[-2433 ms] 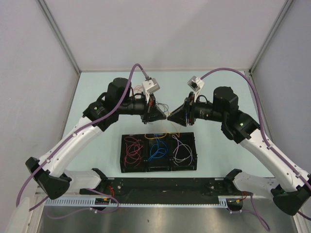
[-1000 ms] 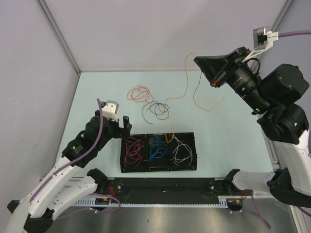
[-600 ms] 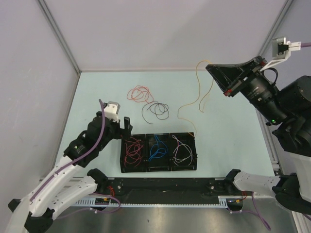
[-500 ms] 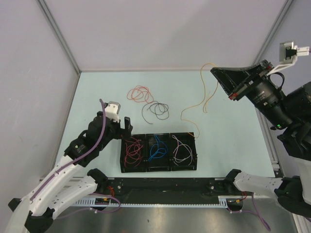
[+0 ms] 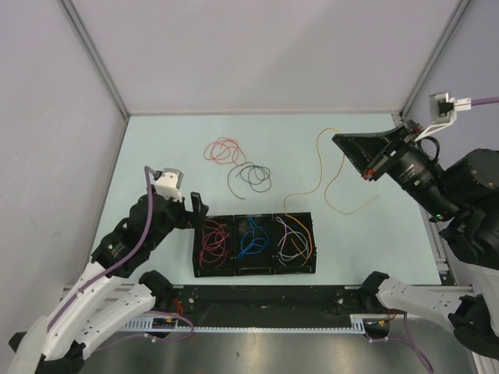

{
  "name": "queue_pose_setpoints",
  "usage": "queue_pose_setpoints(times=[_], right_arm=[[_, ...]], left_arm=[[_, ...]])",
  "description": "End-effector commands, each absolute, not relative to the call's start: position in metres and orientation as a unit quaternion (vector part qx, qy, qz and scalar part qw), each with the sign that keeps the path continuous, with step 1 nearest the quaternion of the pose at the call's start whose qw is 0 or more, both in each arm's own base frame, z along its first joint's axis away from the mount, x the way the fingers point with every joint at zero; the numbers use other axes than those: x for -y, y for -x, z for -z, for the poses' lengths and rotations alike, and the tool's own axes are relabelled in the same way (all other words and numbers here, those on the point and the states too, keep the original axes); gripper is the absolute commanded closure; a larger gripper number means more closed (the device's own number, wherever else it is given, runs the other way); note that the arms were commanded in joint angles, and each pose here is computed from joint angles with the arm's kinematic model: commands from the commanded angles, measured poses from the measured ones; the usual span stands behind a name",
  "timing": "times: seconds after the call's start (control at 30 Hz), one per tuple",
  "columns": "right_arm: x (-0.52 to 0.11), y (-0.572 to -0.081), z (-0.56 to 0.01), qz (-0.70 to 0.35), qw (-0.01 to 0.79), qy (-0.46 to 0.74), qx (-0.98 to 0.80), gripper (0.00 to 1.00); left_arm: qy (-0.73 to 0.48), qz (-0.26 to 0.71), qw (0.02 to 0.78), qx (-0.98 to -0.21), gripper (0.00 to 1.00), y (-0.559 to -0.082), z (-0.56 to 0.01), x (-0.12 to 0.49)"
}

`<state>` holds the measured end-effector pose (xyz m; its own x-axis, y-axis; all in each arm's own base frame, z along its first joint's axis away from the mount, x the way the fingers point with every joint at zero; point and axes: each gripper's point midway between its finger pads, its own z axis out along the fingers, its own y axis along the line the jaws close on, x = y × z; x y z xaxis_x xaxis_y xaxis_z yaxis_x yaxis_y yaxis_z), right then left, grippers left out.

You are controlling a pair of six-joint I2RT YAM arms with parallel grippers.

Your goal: Untangle the cables

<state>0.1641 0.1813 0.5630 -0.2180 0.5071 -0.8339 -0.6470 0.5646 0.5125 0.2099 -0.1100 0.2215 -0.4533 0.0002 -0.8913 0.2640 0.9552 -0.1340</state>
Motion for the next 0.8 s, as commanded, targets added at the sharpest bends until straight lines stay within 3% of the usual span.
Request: queue_pose_setpoints(times=[0.0,0.23,0.77], right_arm=[[-0.189,-0.168,-0.532,-0.469,0.601,0.044,-0.645,1.00],[-0.210,-0.179,-0.464,-0.466,0.539,0.023,-0.702,1.00],[-0.211,-0.174,-0.407,-0.450,0.498,-0.010,-0.742,1.00]], left_arm=[[-0.069,0.143,0.523,-0.837,0.02,-0.208,-0.225,0.112],[-0.078,0.155,0.515,-0.840,0.02,-0.205,-0.222,0.119],[-0.080,0.151,0.515,-0.840,0.02,-0.205,-0.218,0.119]])
